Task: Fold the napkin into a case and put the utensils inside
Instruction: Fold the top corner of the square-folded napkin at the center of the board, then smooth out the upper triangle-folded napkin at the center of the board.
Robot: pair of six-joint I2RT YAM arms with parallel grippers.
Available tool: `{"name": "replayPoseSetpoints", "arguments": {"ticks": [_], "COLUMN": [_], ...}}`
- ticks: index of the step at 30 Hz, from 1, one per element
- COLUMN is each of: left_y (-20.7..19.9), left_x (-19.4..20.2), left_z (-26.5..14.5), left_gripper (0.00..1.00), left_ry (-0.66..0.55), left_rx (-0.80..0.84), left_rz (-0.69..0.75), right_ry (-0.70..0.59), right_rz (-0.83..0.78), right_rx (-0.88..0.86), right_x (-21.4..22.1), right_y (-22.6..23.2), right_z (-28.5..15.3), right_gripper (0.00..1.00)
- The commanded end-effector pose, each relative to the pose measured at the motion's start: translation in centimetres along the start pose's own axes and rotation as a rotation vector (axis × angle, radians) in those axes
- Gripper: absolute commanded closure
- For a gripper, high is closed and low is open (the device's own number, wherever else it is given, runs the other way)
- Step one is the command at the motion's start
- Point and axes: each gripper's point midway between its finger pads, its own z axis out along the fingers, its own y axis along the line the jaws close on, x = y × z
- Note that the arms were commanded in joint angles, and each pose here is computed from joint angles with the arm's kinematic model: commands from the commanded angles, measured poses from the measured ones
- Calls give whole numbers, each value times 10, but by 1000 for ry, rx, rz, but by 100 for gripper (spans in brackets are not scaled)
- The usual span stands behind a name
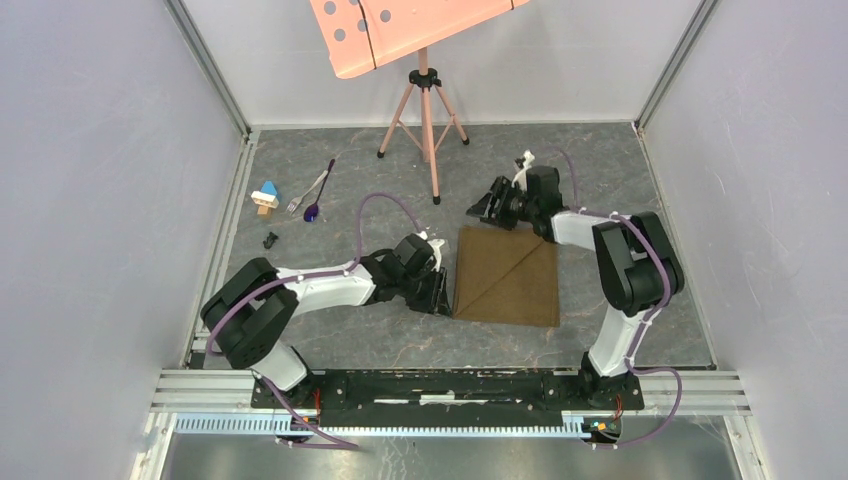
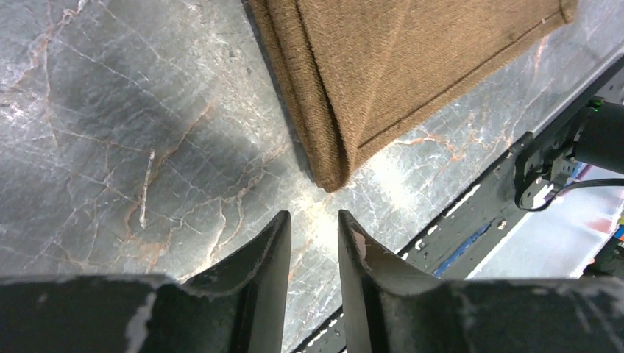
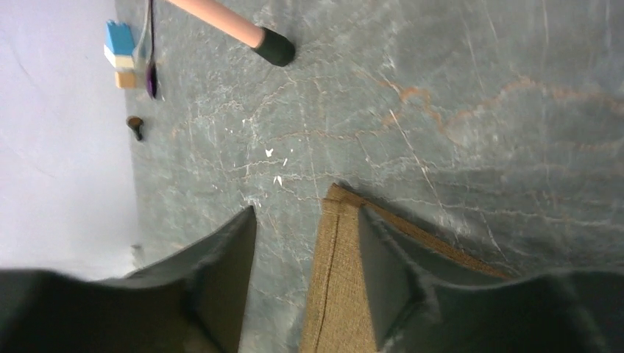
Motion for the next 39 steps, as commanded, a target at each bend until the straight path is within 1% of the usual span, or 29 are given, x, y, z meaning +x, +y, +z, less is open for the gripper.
{"name": "replayPoseSetpoints", "arguments": {"ticks": [1, 3, 4, 5, 7, 9, 12, 14, 16, 20, 25, 29, 35, 39], "left_y": [-29, -41, -49, -57, -74, -88, -96, -92, -82, -56, -28, -15, -11, -8], "left_x": [-20, -30, -38, -42, -53, -66, -79, -83, -80, -69, -52, -42, -33, -28], "left_z": [-22, -26, -26, -24, -14, -4, 13, 23, 33, 47, 55, 60, 64, 64], "left_gripper": [61, 59, 58, 58, 59, 62, 63, 63, 64, 66, 68, 69, 71, 71], "left_ry": [-31, -48, -57, -52, -35, -16, -11, -5, 17, 39, 55, 58, 57, 61], "left_rx": [64, 96, 122, 152, 217, 267, 296, 277, 254, 210, 155, 142, 158, 155], "left_rz": [19, 33, 40, 46, 45, 41, 31, 34, 25, -10, -45, -70, -103, -107], "right_ry": [-29, -36, -30, -26, -11, -20, -20, 20, 33, 37, 8, -25, -68, -111], "right_rz": [-384, -492, -517, -527, -487, -433, -374, -347, -319, -292, -249, -232, -234, -205], "right_rx": [79, 144, 147, 109, -23, -145, -261, -268, -282, -257, -251, -204, -170, -137], "right_x": [-47, -53, -49, -43, -23, -11, 0, 10, 19, 24, 22, 11, -8, -26], "right_y": [38, 33, 27, 27, 24, 22, 17, 7, 1, -17, -33, -55, -73, -87], "right_z": [-40, -60, -68, -76, -84, -92, -97, -91, -88, -85, -90, -94, -93, -99], "right_gripper": [29, 19, 16, 16, 16, 15, 14, 14, 14, 14, 14, 14, 14, 14]}}
